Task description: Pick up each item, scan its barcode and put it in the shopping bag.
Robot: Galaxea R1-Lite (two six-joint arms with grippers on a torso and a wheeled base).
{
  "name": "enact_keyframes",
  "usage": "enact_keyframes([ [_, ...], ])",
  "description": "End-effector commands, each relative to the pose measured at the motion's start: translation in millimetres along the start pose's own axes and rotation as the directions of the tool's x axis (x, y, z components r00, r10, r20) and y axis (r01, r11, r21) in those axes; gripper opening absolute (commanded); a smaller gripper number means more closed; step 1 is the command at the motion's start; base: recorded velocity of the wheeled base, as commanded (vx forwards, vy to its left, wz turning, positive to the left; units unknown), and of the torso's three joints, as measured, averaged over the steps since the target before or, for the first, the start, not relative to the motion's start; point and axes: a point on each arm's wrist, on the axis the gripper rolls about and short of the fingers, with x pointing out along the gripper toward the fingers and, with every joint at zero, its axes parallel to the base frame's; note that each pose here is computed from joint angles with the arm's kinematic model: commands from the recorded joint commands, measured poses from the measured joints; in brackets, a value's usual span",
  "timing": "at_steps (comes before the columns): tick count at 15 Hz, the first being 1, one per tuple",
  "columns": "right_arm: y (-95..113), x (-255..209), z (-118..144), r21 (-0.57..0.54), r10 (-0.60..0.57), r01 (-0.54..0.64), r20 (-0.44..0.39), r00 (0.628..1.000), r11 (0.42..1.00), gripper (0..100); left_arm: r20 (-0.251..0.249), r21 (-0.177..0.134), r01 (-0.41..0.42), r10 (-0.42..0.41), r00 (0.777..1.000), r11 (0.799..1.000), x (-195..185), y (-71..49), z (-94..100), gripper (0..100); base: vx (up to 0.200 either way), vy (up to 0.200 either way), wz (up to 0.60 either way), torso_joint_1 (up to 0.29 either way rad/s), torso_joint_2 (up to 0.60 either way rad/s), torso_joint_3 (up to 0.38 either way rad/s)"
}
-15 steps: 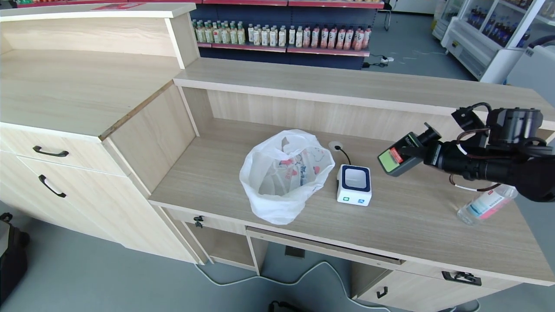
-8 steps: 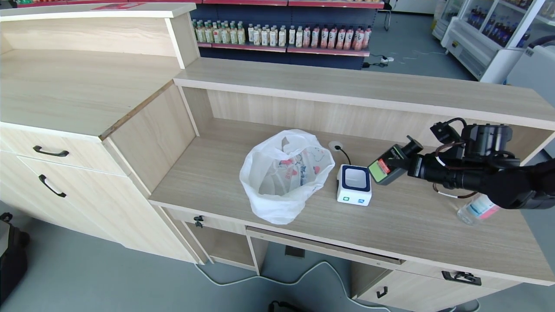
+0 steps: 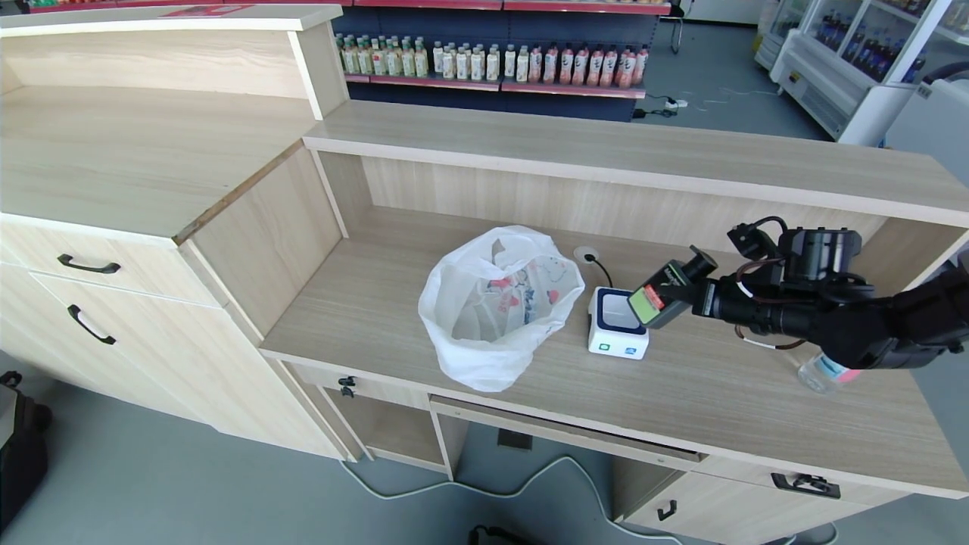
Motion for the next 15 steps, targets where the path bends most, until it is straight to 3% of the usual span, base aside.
enact_keyframes([
  [1, 3, 6, 0, -0.005, 0.014, -0.014, 0.0, 1.0, 1.0, 0, 0.001, 0.0, 0.0, 0.0, 1.0, 1.0, 0, 0.0, 0.0, 100, 0.0, 0.0, 0.0, 0.0, 0.0, 0.0],
  [15, 1, 25, -9, -0.003, 0.031, -0.031, -0.02, 0.999, 1.0, 0, 0.001, 0.0, 0.0, 0.0, 1.0, 1.0, 0, 0.0, 0.0, 100, 0.0, 0.0, 0.0, 0.0, 0.0, 0.0],
])
